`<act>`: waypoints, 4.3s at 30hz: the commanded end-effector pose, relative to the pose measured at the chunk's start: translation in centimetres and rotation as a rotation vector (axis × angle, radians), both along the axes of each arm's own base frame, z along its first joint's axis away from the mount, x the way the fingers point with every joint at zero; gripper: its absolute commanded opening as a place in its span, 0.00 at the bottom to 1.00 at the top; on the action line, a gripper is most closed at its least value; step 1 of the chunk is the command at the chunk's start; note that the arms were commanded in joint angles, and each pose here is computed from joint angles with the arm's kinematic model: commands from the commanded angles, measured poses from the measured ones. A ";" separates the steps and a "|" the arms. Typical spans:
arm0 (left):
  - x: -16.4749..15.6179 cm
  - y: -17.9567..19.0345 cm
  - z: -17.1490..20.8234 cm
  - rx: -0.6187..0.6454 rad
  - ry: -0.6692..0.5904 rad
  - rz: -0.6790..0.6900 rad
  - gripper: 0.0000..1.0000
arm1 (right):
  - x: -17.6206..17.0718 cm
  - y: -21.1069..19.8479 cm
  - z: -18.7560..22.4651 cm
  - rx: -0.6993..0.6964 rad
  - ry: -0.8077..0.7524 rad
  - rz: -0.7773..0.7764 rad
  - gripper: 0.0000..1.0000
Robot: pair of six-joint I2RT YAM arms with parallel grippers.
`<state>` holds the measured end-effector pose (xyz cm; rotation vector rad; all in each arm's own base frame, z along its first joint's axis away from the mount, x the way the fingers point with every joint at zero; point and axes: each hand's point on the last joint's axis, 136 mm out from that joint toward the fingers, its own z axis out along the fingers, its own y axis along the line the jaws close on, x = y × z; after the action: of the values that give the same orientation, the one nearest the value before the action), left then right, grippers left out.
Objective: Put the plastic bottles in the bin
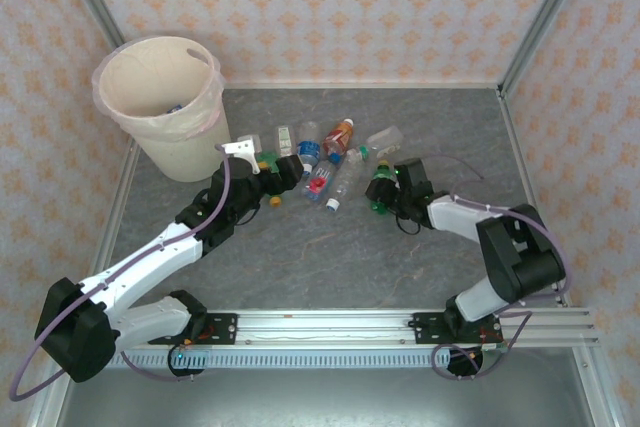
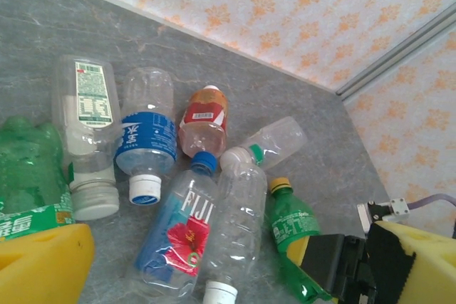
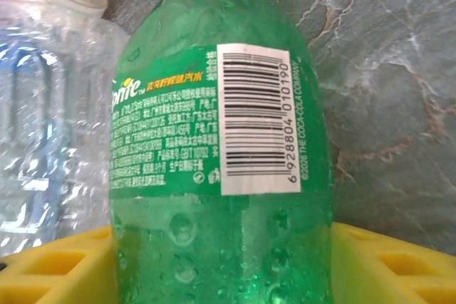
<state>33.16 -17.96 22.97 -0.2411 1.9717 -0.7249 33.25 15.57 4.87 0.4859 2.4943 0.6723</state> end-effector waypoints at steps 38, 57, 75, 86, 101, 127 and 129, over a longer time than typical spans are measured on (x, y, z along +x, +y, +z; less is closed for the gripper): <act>1.8 -16.4 5.7 -0.297 -0.007 -0.425 0.60 | -8.5 6.8 17.0 0.074 -0.694 0.414 0.64; 2.8 -13.5 7.7 -0.154 -0.073 -0.310 0.34 | -8.1 5.6 17.7 0.053 -0.706 0.342 1.00; 5.0 4.2 17.9 0.068 -0.233 0.151 0.34 | -8.5 4.3 18.4 0.056 -0.742 0.292 1.00; 1.7 17.9 25.3 0.114 -0.442 0.688 0.30 | -8.4 5.0 18.7 0.078 -0.726 0.310 1.00; 2.8 27.9 25.6 0.097 -0.502 1.067 0.31 | -8.2 6.3 20.3 0.115 -0.709 0.346 1.00; 9.4 27.4 20.8 0.006 -0.257 0.796 0.99 | -5.6 4.5 16.6 -0.006 -0.567 0.175 1.00; 8.4 26.7 21.1 -0.003 -0.276 0.780 0.99 | -5.3 4.5 16.1 -0.011 -0.552 0.163 1.00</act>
<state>42.74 10.38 42.53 -0.8540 1.4765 -0.1471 27.30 20.17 19.83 0.0119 2.0430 0.7434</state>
